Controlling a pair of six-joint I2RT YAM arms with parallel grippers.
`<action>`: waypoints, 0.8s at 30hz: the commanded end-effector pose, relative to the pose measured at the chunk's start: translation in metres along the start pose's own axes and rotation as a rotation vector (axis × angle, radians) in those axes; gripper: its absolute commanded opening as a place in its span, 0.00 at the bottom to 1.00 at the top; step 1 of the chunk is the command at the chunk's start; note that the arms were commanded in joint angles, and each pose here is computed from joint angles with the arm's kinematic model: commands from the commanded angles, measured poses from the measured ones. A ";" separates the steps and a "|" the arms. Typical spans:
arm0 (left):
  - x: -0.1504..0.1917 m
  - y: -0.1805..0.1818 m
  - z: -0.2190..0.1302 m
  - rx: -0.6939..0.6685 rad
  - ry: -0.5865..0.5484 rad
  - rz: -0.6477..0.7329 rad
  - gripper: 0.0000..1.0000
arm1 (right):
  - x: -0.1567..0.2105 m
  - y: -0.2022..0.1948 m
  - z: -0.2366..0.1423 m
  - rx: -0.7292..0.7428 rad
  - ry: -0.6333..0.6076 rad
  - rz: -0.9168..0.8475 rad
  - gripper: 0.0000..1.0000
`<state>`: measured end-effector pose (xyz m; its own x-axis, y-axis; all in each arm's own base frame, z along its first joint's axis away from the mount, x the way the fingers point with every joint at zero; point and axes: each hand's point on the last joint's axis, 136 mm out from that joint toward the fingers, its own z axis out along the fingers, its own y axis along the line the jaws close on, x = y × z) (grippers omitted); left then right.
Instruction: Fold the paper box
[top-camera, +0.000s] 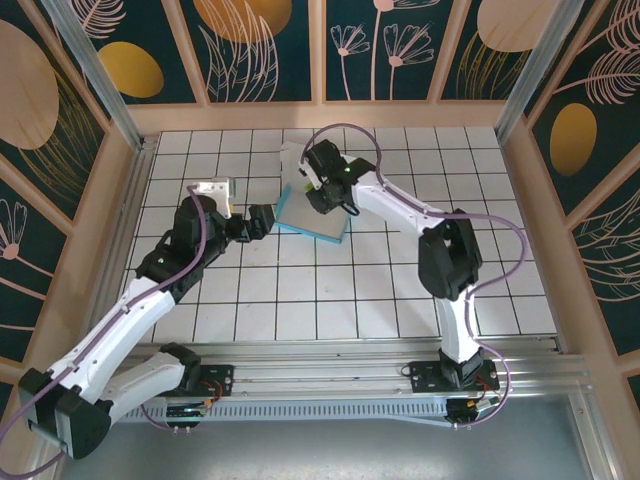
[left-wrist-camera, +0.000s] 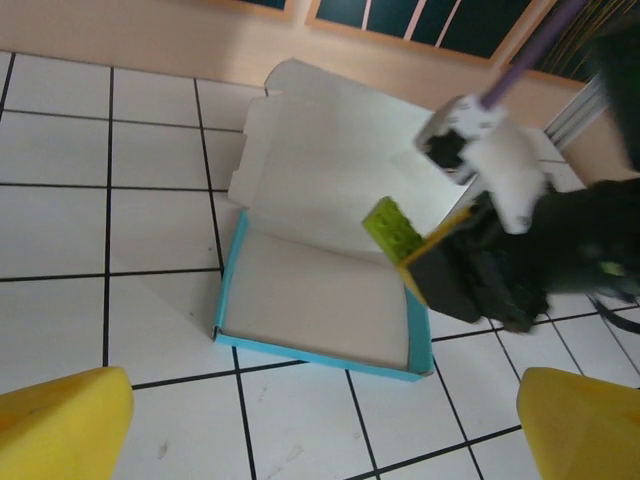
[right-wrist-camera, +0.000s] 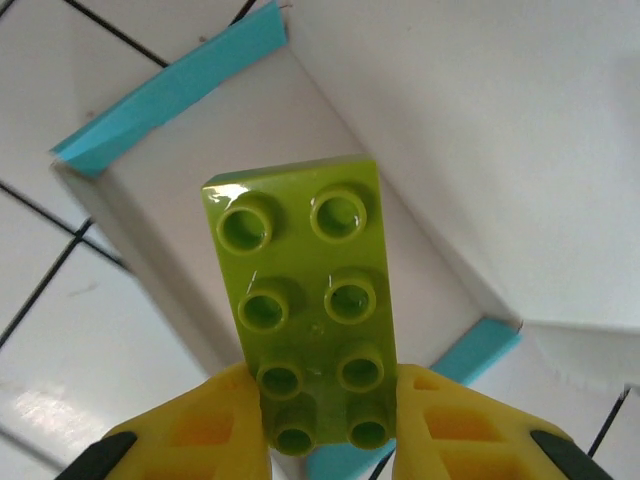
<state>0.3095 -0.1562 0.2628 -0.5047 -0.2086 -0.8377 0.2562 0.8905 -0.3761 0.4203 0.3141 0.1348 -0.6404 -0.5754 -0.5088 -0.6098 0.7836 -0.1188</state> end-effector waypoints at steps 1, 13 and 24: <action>0.000 -0.001 -0.009 0.012 -0.001 0.027 0.99 | 0.001 -0.016 0.018 0.001 0.060 -0.078 0.26; -0.005 0.008 -0.013 -0.033 -0.041 0.031 0.99 | 0.022 0.007 0.080 0.005 0.151 -0.346 0.30; 0.011 0.057 0.008 -0.296 0.037 -0.008 0.99 | -0.014 0.006 0.064 0.031 0.028 -0.261 0.68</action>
<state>0.3183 -0.1233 0.2357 -0.5246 -0.2064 -0.8259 0.0735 0.9555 -0.2855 0.4450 0.3361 0.0417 -0.4687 -0.8261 -0.3128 -0.7921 0.5498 -0.2652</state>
